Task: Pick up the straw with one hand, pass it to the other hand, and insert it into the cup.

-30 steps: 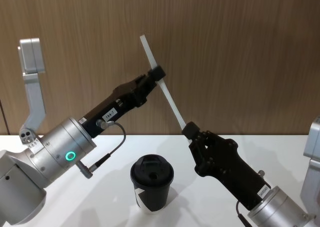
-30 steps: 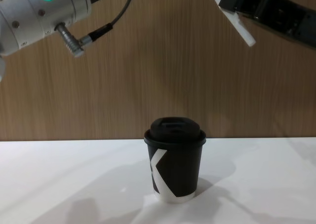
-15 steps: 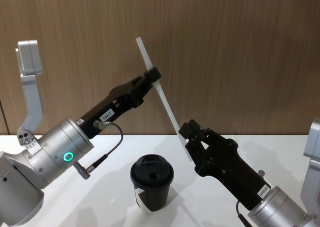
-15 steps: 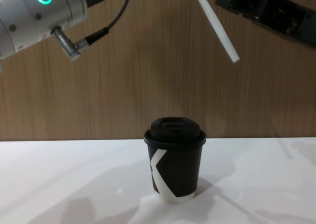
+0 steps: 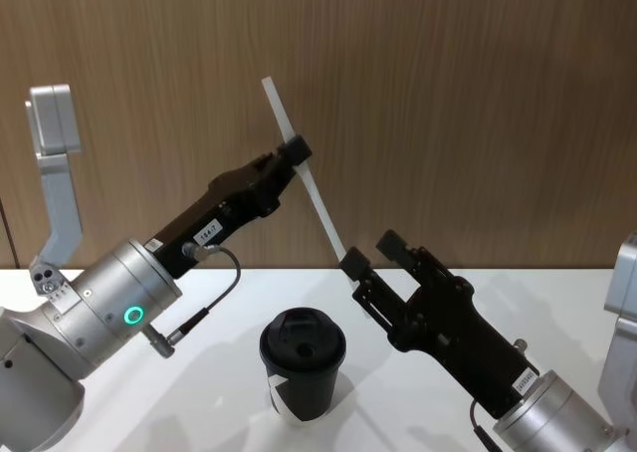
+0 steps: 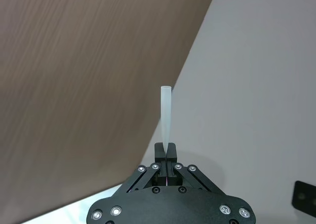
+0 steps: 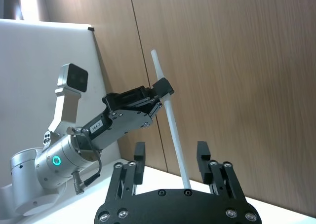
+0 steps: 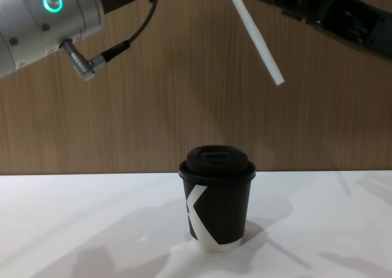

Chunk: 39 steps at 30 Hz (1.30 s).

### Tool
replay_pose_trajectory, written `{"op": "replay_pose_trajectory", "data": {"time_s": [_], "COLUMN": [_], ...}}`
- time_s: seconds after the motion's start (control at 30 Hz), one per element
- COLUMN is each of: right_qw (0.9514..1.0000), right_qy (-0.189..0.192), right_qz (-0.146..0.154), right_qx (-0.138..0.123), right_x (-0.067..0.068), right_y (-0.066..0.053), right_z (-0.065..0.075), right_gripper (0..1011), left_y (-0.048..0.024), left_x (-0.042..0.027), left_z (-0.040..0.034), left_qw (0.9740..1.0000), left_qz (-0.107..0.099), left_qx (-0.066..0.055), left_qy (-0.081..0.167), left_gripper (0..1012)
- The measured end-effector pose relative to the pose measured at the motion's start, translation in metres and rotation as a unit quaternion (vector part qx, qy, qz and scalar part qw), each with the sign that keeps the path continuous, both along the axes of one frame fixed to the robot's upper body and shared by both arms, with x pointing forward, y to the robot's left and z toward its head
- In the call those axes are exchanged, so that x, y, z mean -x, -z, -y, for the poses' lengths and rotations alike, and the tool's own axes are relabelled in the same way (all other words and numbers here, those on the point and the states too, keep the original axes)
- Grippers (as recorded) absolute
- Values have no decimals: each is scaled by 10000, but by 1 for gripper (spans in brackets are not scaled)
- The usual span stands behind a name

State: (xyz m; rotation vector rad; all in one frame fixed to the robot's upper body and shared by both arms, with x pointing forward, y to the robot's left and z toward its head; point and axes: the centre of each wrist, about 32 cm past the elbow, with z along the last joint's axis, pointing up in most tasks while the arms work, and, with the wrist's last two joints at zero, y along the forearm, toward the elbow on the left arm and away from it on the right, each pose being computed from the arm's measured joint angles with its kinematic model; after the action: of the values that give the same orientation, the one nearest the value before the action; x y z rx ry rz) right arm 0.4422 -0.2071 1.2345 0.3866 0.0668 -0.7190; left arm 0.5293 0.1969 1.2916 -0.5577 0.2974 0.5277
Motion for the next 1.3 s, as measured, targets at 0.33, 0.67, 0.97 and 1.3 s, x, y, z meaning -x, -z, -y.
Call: {"op": "replay_pose_trajectory", "data": {"time_s": [0.33,0.67,0.97,1.3], "right_qw": [10000,10000,10000,10000], "right_qy": [0,0,0,0], "right_qz": [0,-1,0,-1], "right_qx": [0,0,0,0], "right_x": [0,0,0,0], "right_y": [0,0,0,0], "right_z": [0,0,0,0], "right_gripper": [913,1001,1001,1001], "left_y": [1,2,25,65], "left_x": [42,86,107,108], "left_z": [-40,-92,-129,-159], "left_qw": [9976,9927,9892,9848], "left_qz": [405,697,807,907], "left_qx": [-415,-804,-1080,-1341], "left_qy": [-382,-568,-582,-629], "left_gripper": [10,10,10,8]}}
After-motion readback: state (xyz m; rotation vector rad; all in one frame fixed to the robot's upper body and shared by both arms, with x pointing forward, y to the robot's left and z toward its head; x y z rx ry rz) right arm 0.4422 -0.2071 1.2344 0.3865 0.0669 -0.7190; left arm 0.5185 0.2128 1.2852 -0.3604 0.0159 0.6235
